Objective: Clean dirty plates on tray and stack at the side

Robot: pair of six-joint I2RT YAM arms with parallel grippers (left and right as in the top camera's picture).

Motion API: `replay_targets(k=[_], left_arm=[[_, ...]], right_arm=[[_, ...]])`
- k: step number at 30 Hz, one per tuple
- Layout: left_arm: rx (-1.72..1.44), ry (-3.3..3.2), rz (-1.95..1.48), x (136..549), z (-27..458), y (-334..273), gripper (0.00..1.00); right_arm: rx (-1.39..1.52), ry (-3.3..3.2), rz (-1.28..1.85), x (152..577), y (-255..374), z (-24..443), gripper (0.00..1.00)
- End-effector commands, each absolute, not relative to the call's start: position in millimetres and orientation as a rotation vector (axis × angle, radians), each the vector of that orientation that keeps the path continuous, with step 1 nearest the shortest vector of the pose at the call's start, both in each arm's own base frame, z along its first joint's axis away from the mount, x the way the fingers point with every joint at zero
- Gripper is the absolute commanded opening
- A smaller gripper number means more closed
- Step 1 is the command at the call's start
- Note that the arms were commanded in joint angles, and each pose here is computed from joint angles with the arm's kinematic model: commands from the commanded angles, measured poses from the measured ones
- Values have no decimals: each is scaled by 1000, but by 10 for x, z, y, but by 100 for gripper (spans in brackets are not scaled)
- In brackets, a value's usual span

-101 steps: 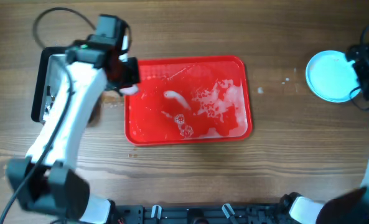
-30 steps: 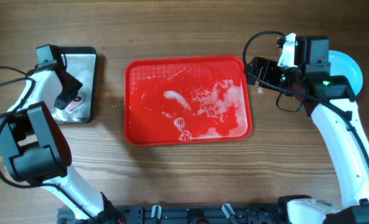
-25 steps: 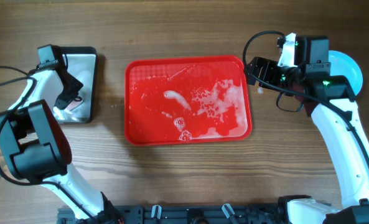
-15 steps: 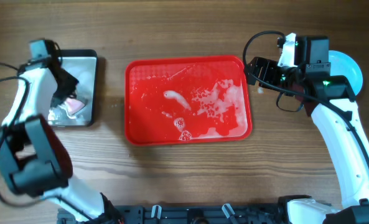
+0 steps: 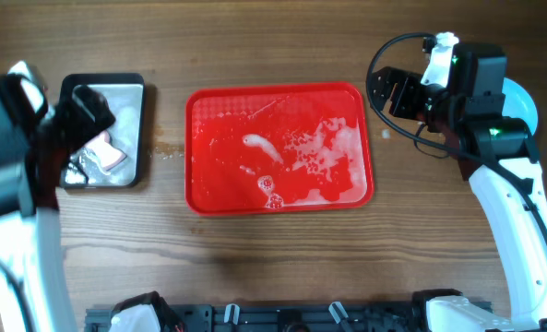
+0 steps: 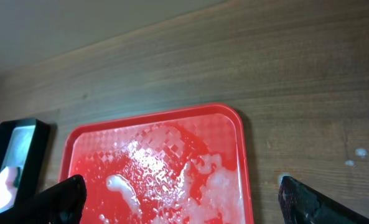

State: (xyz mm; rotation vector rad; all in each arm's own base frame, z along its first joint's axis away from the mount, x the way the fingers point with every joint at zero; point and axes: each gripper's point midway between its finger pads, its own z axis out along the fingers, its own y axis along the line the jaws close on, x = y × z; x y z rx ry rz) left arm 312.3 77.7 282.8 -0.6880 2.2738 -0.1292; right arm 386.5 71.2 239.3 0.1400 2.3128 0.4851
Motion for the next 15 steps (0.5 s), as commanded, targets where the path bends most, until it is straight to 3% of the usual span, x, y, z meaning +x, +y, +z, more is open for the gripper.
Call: replay_targets(k=[1,5,15], left_arm=[[-478,2220,-150,2670,3215,499,100],[-167,2181,-136,2225,3423,185,100],[-281,2479,-204,1515,2888,7,100]], right_arm=[[119,2287,464,3891,703,2490,100],[119,2287,464,3891,703,2491,100],[119,2287,464,3891,703,2490,99]])
